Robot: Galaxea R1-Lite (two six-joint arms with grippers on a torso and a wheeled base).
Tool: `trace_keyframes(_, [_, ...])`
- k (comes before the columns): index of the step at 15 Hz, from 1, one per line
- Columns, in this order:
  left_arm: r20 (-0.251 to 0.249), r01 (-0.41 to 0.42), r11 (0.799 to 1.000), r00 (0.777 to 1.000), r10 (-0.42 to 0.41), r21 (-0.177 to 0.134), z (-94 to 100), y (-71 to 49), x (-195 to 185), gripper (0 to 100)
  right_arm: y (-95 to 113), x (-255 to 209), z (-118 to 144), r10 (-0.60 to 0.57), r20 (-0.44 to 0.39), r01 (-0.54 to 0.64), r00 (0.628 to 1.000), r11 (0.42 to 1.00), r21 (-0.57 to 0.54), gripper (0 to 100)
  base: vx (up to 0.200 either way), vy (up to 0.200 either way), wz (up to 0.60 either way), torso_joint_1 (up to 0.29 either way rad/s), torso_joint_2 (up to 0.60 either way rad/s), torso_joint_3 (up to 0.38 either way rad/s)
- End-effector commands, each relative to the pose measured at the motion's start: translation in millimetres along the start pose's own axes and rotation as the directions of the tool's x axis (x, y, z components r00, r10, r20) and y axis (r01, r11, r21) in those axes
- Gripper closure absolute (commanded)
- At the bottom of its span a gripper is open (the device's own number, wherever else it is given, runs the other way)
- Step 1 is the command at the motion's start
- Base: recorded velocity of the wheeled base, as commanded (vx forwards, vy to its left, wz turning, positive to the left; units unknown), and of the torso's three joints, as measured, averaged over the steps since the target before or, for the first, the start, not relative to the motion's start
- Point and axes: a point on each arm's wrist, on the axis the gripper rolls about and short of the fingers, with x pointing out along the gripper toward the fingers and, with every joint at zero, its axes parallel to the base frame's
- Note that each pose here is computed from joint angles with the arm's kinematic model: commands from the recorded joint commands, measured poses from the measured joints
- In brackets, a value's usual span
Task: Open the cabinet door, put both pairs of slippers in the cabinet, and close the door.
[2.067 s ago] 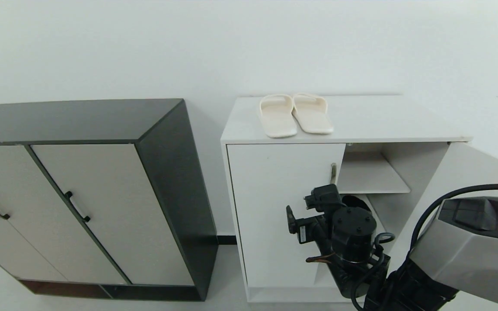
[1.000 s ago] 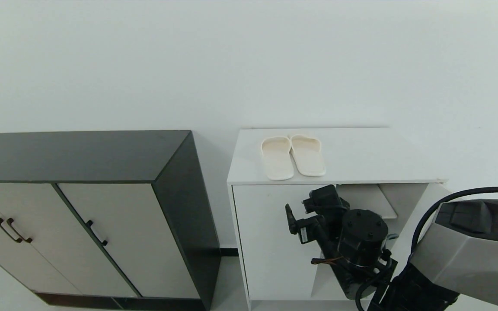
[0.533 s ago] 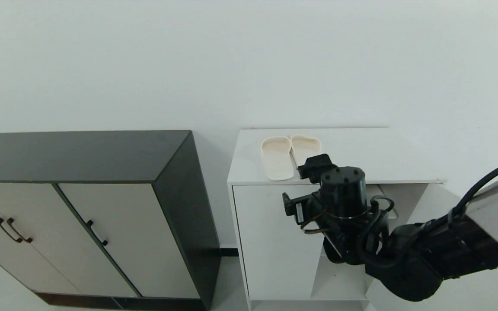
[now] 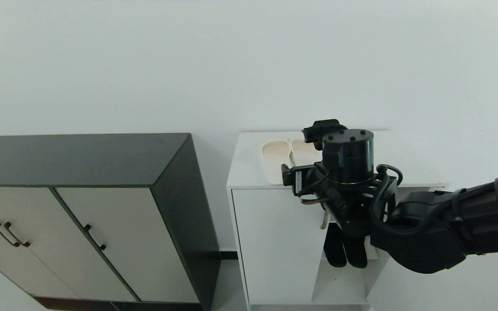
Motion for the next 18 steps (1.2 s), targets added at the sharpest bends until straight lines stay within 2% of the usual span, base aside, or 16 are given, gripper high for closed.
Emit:
trace_keyframes(1, [-0.001,-0.001,1.000,1.000,0.001,0.000,0.0,0.0,0.1,100,0.8,6.3,-7.6,-0.007,-0.014,0.007,1.000,1.000,-0.008,0,0.200,0.000,0.00,0.002,0.00,0.002])
trace_keyframes(10, [-0.001,0.000,1.000,1.000,0.000,-0.001,0.0,0.0,0.1,100,9.5,26.9,-37.1,0.015,-0.052,-0.017,0.999,0.999,-0.030,0,0.200,0.000,0.00,0.006,0.00,0.001])
trace_keyframes(18, [-0.001,0.000,1.000,1.000,0.000,-0.003,0.0,0.0,0.1,100,13.5,56.8,-51.3,0.002,-0.054,-0.003,0.999,1.000,-0.024,0,0.000,0.000,0.00,0.000,0.00,0.000])
